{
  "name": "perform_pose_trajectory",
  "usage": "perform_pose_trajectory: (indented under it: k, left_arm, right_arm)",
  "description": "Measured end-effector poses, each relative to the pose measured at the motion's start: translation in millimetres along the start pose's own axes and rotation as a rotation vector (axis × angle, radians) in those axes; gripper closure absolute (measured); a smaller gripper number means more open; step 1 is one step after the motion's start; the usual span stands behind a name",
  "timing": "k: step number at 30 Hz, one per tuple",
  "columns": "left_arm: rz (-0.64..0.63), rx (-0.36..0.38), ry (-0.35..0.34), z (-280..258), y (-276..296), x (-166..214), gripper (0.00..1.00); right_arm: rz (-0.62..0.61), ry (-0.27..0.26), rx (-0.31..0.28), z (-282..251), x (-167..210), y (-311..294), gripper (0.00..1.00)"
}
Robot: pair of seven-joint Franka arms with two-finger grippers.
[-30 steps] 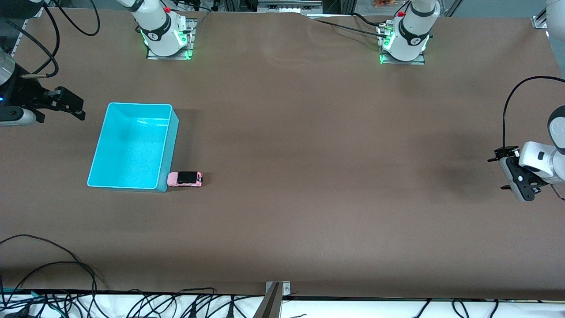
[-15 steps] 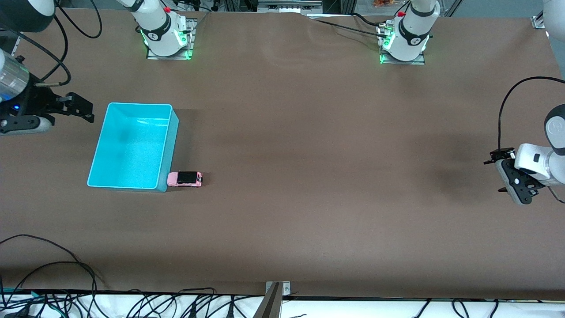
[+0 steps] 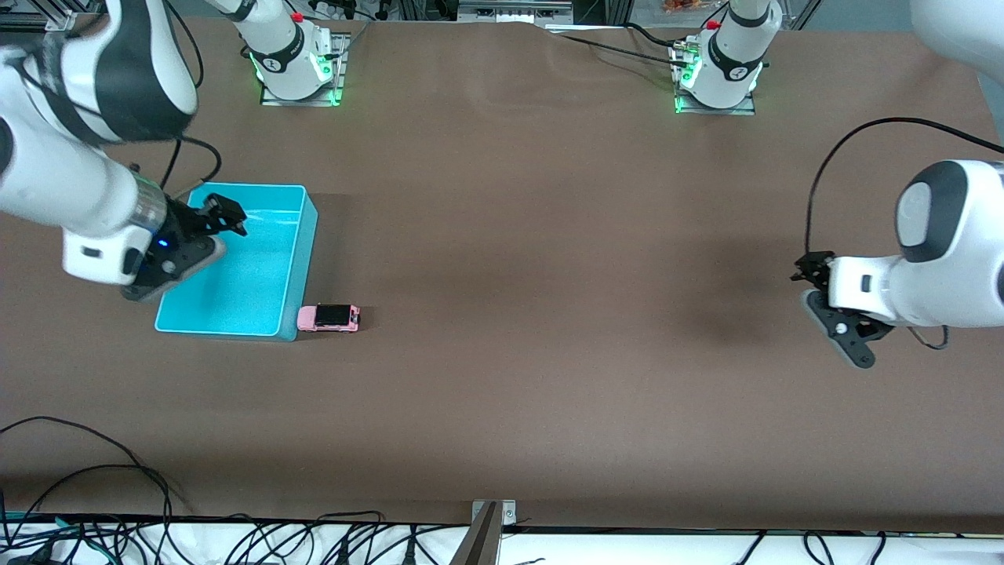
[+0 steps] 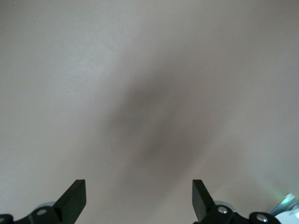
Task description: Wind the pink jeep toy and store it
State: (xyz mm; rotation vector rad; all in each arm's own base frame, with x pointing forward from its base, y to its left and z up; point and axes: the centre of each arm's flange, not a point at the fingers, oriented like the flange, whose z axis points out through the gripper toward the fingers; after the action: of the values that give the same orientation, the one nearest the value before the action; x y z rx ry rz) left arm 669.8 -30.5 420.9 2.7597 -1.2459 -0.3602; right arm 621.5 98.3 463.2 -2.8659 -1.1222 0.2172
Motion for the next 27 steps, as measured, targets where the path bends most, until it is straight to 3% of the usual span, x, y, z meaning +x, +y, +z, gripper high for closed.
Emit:
perform_pose_trajectory:
  k: [7,15,21,27]
  left_arm:
    - [-0.126,0.005,-0.023,-8.3,36.2,27.4,0.00]
    - [-0.276,0.019,-0.025,-25.5,57.1,30.7,0.00]
    - [-0.410,0.055,0.022,-62.1,76.4,22.7,0.00]
    - [-0.453,0.099,0.076,-108.4,117.7,10.2,0.00]
  right_arm:
    - [-0.311,-0.017,0.014,65.8,28.7,17.0,0.00]
    - [-0.569,-0.037,0.020,134.4,62.0,12.3,0.00]
    - [-0.710,-0.021,0.000,172.3,84.7,3.6,0.00]
    - [-0.778,-0.005,-0.024,201.8,98.9,0.2,0.00]
